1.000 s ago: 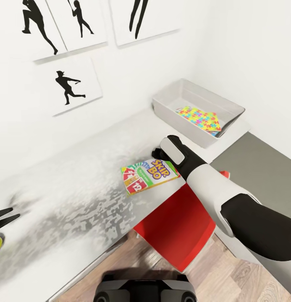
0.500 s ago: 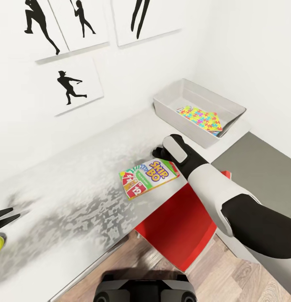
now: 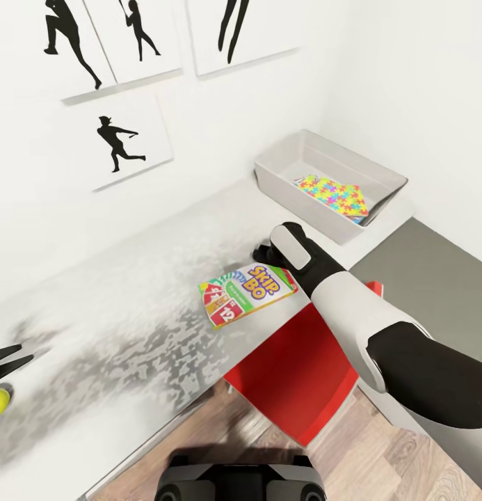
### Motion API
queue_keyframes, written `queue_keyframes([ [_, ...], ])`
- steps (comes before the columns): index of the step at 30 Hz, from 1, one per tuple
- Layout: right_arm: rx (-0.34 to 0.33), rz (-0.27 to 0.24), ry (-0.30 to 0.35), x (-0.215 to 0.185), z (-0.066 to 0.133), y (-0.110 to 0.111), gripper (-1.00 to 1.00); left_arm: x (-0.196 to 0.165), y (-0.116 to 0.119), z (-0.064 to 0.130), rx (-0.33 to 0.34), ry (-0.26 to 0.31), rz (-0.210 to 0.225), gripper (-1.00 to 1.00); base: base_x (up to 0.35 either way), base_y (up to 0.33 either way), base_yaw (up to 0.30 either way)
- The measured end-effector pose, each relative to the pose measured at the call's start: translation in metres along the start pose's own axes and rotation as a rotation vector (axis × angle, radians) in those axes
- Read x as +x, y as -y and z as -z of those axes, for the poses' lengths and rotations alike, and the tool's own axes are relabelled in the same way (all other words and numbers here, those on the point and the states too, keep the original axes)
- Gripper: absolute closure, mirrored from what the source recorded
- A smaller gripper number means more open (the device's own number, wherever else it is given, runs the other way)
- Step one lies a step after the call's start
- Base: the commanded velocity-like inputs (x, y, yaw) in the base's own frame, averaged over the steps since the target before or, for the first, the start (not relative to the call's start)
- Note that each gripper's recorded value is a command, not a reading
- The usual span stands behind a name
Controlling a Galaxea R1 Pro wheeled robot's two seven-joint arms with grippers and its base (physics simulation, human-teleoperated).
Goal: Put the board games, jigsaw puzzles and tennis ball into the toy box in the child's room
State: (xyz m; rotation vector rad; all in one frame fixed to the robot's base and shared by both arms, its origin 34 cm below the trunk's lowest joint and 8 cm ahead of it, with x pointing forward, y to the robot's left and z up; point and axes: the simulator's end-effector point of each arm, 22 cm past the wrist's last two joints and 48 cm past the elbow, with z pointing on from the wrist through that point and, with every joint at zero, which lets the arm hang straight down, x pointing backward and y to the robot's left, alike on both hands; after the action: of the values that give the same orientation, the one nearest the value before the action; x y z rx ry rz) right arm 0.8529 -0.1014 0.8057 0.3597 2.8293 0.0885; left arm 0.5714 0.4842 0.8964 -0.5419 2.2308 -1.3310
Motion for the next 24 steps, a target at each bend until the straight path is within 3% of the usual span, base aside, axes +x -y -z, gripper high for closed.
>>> queue_keyframes([
  [24, -0.004, 0.014, -0.017, 0.0037, 0.0, -0.0007, -1.0, -0.0004, 0.0002, 0.0004, -0.001, 0.0, -0.001, -1.0, -0.024, 0.025, 0.0],
])
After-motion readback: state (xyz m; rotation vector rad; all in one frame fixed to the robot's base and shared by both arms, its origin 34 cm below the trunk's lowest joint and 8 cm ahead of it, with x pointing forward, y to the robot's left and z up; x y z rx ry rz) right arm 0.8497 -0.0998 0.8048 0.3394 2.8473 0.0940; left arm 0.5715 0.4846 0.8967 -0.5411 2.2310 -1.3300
